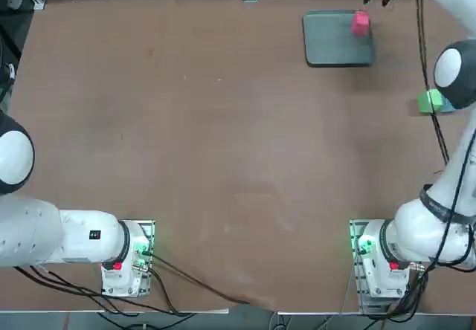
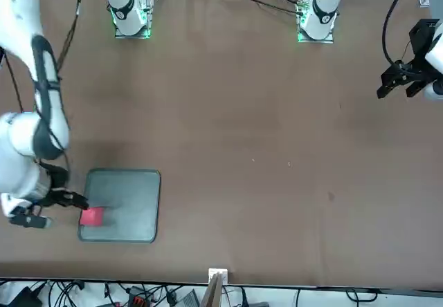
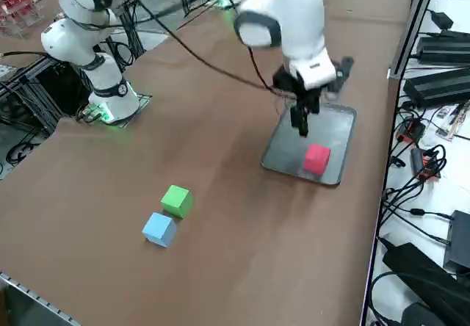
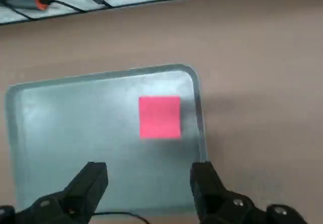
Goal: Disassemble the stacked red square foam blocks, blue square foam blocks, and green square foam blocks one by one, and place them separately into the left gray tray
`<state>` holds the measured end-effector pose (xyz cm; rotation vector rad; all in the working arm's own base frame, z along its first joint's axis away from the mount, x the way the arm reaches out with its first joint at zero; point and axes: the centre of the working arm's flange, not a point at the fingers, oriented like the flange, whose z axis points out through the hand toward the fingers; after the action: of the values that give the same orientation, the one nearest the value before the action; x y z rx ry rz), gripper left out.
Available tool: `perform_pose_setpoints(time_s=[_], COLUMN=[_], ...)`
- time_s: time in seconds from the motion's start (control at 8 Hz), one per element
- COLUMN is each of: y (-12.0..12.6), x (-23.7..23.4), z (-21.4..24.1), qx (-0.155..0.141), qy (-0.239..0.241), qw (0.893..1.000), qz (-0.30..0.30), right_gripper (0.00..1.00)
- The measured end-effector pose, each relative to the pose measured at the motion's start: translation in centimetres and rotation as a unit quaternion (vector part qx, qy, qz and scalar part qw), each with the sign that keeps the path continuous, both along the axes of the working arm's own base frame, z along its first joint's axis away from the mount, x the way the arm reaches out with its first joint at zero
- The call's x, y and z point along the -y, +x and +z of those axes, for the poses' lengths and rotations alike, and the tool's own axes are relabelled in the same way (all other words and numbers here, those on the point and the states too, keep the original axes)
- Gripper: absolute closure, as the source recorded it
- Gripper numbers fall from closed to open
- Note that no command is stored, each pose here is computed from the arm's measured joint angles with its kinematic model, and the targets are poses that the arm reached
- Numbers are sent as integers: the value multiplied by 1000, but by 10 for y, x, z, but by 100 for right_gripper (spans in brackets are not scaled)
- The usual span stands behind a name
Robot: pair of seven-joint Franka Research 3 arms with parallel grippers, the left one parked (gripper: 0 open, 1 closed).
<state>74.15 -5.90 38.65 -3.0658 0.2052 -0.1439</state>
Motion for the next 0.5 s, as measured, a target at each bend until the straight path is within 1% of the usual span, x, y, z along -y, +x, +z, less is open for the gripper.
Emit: perform_pose_setpoints(time_s=[0.12,0.25,0.38,0.5], y=[-17,-37,-59,-80], x=[11,29,54,80], z=[31,51,60,62], qx=[-28,-62,-94,-116], qy=[0,0,2,3], qw=[999,997,992,984], qz=[-16,-46,-88,-137], right_gripper=[0,0,0,0])
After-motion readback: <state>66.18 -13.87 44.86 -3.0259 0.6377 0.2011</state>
